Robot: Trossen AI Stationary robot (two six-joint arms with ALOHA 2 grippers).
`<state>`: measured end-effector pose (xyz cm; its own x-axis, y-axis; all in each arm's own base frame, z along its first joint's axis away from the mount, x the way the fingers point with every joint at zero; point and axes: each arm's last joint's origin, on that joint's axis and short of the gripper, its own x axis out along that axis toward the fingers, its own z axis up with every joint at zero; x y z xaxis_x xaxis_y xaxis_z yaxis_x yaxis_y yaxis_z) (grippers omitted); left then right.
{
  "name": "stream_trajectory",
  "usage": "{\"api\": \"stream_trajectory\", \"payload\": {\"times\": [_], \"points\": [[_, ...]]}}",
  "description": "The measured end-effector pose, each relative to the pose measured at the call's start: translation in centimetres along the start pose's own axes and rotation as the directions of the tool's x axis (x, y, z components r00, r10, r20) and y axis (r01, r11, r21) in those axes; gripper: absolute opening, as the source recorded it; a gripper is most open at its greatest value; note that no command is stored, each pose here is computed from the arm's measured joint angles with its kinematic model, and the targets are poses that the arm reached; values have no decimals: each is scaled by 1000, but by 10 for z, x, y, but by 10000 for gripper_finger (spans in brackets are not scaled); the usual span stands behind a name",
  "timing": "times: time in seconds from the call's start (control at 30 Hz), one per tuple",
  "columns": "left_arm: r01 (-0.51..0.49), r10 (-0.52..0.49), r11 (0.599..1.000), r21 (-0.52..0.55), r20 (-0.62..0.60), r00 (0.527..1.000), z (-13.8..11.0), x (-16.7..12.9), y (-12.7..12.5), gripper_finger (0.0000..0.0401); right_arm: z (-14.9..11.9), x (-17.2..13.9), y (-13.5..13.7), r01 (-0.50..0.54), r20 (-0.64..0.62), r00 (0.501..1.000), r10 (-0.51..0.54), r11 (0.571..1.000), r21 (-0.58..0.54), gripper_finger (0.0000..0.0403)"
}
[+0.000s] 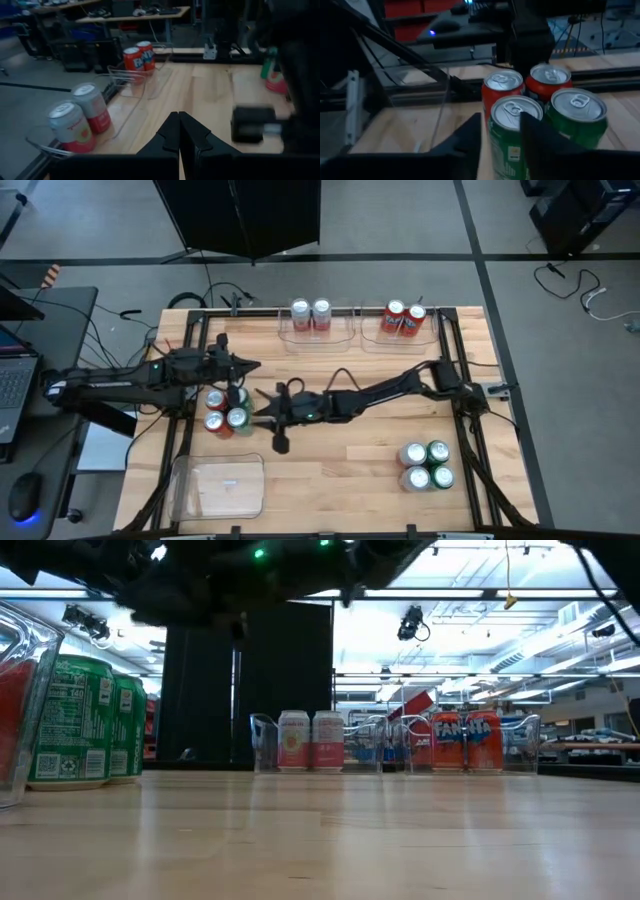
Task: Sort soda cans
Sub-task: Put the green soda can into the bottom left transparent bin
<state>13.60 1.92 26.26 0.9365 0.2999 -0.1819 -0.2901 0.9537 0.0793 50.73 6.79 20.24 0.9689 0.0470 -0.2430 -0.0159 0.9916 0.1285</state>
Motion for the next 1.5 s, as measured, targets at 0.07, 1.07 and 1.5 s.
{"api": "stream_trajectory", "payload": {"times": [0.07, 1.07, 1.5], "points": [[-7, 7, 1000, -3, 17, 1000, 1, -4, 1, 0, -1, 11, 0, 6, -15, 1000, -6, 1000, -1, 155], [-35, 36, 999, -31, 40, 999, -3, -29, 7, 0, -27, 53, -12, 98, -45, 994, -98, 995, 6, 360], [-38, 39, 999, -26, 31, 999, -4, -29, 7, 0, -31, 56, -18, 77, -52, 996, -76, 997, 12, 219]]}}
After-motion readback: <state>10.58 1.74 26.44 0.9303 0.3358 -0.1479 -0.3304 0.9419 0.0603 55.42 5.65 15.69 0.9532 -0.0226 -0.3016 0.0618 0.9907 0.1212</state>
